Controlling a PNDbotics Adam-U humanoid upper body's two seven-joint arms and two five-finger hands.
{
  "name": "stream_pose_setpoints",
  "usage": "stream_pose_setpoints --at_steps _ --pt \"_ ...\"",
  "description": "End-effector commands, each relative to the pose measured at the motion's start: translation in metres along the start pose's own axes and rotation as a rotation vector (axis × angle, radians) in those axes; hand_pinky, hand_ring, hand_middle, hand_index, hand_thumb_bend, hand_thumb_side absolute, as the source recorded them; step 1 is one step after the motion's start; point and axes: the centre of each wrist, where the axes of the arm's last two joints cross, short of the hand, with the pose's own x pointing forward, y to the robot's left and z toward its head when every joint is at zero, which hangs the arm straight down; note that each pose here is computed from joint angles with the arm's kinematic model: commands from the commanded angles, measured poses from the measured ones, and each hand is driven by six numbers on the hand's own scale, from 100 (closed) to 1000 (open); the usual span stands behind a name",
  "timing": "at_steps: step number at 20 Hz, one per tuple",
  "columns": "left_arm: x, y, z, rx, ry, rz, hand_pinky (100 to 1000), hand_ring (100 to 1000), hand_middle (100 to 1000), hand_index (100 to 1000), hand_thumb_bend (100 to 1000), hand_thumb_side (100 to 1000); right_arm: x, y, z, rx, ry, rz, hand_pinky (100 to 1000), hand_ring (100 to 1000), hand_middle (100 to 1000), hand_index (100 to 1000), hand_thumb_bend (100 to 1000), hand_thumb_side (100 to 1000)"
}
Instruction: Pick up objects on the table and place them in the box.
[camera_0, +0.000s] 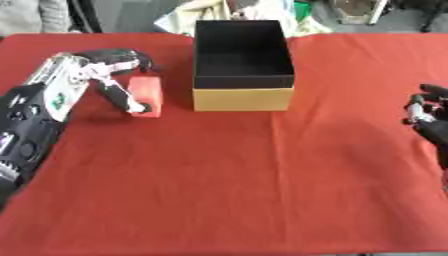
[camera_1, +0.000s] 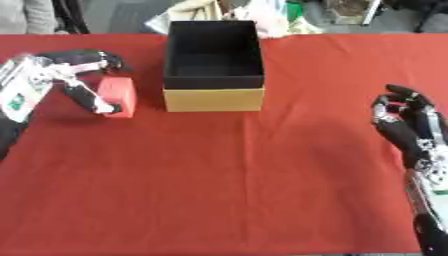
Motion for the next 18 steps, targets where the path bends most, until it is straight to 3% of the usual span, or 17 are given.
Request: stream_pose_setpoints --at_steps 1,3,5,10,18 --pt "-0.004 0.017 0.006 0.051 0.020 -0.024 739 734 560 818 156 259 0.008 -0.006 -0.004 0.001 -0.026 0.020 511 625 608 751 100 100" --pt "-0.004 0.021 0.009 0.077 0.023 -0.021 739 719 536 811 184 221 0.008 -0.006 -0.004 0.000 -0.025 0.020 511 625 608 751 100 100" --pt "-0.003 0.028 0.012 0.117 0.024 -0.021 734 678 490 790 117 216 0.007 -0.006 -0.004 0.000 -0.025 0.020 511 625 608 751 100 100" --pt "0.005 0.058 0.024 0.242 0.010 -0.031 734 667 483 785 100 209 0.007 -0.007 -0.004 -0.001 -0.022 0.023 511 625 608 751 100 100" --pt "0.041 0.107 0.022 0.482 -0.061 -0.055 736 664 488 777 100 190 0.007 -0.002 -0.005 0.027 -0.022 0.024 511 626 608 750 100 100"
